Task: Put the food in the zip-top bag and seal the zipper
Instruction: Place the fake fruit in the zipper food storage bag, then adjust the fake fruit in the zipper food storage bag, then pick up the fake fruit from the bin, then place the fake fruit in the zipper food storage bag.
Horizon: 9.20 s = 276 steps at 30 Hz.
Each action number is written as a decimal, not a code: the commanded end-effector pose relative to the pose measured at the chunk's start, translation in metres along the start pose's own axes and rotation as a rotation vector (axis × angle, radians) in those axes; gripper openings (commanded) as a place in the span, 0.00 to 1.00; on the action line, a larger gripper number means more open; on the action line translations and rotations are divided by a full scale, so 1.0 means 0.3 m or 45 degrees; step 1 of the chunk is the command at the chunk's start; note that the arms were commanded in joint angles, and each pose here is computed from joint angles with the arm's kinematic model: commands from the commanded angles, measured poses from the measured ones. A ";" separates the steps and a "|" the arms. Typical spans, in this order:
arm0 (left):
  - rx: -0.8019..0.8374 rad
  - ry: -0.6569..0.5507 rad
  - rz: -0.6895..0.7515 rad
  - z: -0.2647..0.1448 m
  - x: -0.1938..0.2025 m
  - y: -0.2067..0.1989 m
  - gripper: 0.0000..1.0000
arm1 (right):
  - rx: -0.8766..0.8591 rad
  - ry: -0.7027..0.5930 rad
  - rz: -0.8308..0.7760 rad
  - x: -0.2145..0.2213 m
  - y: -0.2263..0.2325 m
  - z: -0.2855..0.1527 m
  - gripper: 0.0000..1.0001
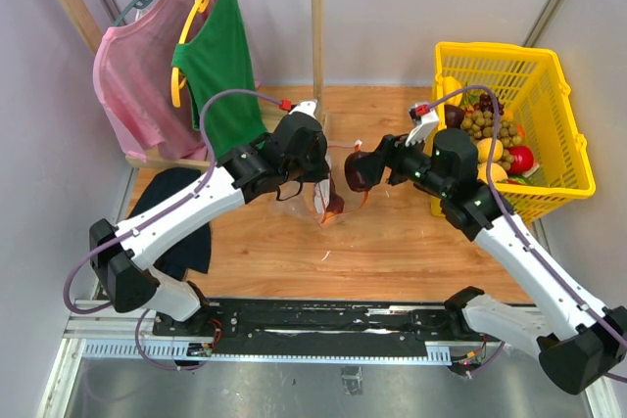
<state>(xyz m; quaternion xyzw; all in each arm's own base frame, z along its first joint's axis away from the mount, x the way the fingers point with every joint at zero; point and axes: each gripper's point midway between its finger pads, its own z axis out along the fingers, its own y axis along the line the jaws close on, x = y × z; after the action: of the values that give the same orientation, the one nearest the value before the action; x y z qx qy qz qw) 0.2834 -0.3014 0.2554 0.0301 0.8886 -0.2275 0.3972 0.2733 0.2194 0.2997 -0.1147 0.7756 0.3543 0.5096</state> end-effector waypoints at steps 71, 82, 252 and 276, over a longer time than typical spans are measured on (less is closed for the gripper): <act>-0.273 -0.106 0.055 -0.075 -0.023 0.182 0.00 | 0.083 0.268 -0.214 0.112 0.003 0.147 0.01; -0.427 -0.086 0.138 -0.084 0.000 0.270 0.01 | 0.061 0.244 -0.278 0.016 0.050 0.149 0.01; -0.061 -0.101 0.273 -0.111 -0.014 0.280 0.00 | 0.427 -0.079 -0.163 -0.355 -0.331 -0.210 0.49; 0.172 -0.165 0.267 -0.174 -0.055 0.204 0.01 | -0.510 0.051 -0.537 0.066 0.354 0.171 0.52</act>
<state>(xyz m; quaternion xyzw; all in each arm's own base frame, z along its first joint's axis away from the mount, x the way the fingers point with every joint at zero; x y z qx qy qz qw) 0.2741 -0.2159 0.2542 0.1211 0.8601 -0.2080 0.4498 0.2498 0.3082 0.3075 -0.3391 0.7076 0.3680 0.4989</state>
